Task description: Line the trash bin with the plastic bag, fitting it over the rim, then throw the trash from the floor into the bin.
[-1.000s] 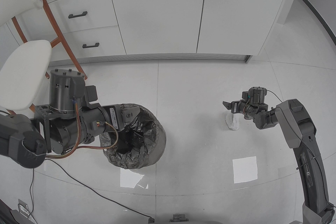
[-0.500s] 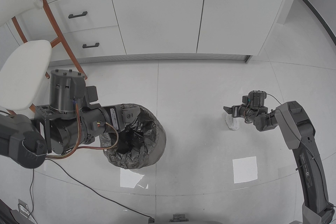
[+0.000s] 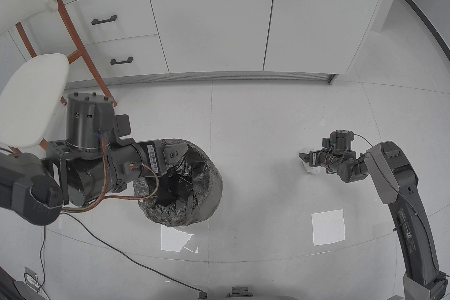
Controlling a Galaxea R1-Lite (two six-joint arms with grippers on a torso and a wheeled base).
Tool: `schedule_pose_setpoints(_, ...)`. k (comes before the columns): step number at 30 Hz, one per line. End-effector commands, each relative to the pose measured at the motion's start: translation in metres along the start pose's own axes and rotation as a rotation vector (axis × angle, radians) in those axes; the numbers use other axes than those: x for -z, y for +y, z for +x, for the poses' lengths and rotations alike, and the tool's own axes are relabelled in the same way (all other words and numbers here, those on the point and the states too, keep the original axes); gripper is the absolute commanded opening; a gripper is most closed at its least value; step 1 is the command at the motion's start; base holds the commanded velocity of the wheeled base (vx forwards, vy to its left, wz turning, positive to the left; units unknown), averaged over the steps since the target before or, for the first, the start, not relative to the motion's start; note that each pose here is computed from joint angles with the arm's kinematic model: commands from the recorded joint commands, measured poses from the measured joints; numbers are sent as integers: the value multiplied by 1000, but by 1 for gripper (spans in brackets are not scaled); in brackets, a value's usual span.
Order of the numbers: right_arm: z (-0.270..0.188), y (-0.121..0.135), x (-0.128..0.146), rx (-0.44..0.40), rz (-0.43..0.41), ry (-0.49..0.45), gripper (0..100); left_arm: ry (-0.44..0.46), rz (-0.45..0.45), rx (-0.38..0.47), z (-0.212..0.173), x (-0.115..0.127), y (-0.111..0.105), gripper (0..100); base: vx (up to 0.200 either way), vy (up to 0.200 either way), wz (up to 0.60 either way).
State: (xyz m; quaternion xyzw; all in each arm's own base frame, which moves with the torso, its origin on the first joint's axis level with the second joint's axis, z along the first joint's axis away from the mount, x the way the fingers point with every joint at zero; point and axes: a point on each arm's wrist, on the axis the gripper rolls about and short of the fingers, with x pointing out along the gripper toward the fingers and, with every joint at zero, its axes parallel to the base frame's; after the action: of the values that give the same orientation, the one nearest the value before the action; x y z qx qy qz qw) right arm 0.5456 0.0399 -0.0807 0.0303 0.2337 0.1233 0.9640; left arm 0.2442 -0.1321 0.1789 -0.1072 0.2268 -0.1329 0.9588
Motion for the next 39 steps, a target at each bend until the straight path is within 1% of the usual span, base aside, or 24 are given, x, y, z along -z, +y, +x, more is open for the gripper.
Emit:
schedule_pose_setpoints(1, 10, -3, 25, 0, 3, 40, 0, -2, 1, 0, 0, 0, 0, 100, 0, 0, 0)
schedule_pose_setpoints(5, 13, -4, 40, -2, 11, 76, 0, -7, 1, 2, -2, -1, 0, 100, 0, 0, 0)
schedule_pose_setpoints(8, 14, -3, 42, -3, 11, 84, 0, -11, 1, 3, -3, -2, 0, 100, 0, 0, 0)
schedule_pose_setpoints(14, 14, -4, 41, 2, 13, 72, 0, -19, 2, 7, -6, -3, 0, 100, 0, 0, 0)
schedule_pose_setpoints(16, 12, -3, 33, 8, 15, 57, 0, -22, 1, 8, -6, -4, -1, 100, 0, 0, 0)
schedule_pose_setpoints(17, 11, -3, 27, 7, 11, 45, 0, -22, 1, 8, -6, -4, -1, 100, 0, 0, 0)
schedule_pose_setpoints(18, 6, 0, 10, 5, 2, 12, 0, -22, 0, 8, -6, -4, -1, 100, 0, 0, 0)
schedule_pose_setpoints(20, -11, 7, -16, 0, -2, -9, 0, -21, -3, 7, -6, -4, -1, 100, 0, 0, 0)
schedule_pose_setpoints(21, -16, 9, -23, -2, -2, -14, 0, -21, -3, 7, -6, -4, -1, 100, 0, 0, 0)
schedule_pose_setpoints(22, -38, 16, -48, -14, -9, -29, 0, -19, -5, 7, -6, -3, -1, 100, 0, 0, 0)
schedule_pose_setpoints(24, -67, 26, -76, -35, -23, -39, 0, -4, -2, 1, -6, 1, 1, 100, 0, 0, 0)
schedule_pose_setpoints(25, -94, 38, -96, -83, -38, -40, 0, 17, 0, -5, -6, 7, 3, 100, 0, 0, 0)
schedule_pose_setpoints(26, -104, 43, -103, -111, -49, -38, 0, 20, 2, -5, -7, 8, 4, 100, 0, 0, 0)
schedule_pose_setpoints(27, -141, 60, -127, -197, -88, -40, 0, 35, 3, -9, -8, 13, 6, 100, 0, 0, 0)
schedule_pose_setpoints(28, -152, 64, -134, -218, -101, -42, 0, 36, 3, -10, -8, 14, 6, 100, 0, 0, 0)
schedule_pose_setpoints(29, -190, 80, -153, -271, -139, -46, 0, 38, -6, -10, -11, 15, 7, 100, 0, 0, 0)
schedule_pose_setpoints(30, -194, 82, -154, -275, -141, -44, 0, 37, -8, -10, -12, 15, 7, 100, 0, 0, 0)
schedule_pose_setpoints(31, -226, 103, -166, -314, -170, -43, 0, 33, -22, -14, -16, 16, 9, 100, 0, 0, 0)
schedule_pose_setpoints(32, -243, 117, -171, -338, -184, -51, 0, 26, -28, -15, -18, 15, 11, 100, 0, 0, 0)
schedule_pose_setpoints(33, -257, 125, -174, -351, -192, -59, 0, 13, -37, -28, -20, 12, 15, 100, 0, 0, 0)
schedule_pose_setpoints(34, -257, 125, -174, -351, -192, -59, 0, 13, -37, -28, -20, 12, 15, 100, 0, 0, 0)
schedule_pose_setpoints(35, -275, 137, -176, -371, -204, -76, 0, -17, -53, -51, -22, 4, 22, 100, 0, 0, 0)
schedule_pose_setpoints(37, -286, 145, -175, -367, -213, -81, 0, -34, -63, -65, -23, -1, 26, 100, 0, 0, 0)
schedule_pose_setpoints(39, -307, 159, -174, -328, -223, -103, 0, -63, -78, -86, -25, -9, 32, 100, 0, 0, 0)
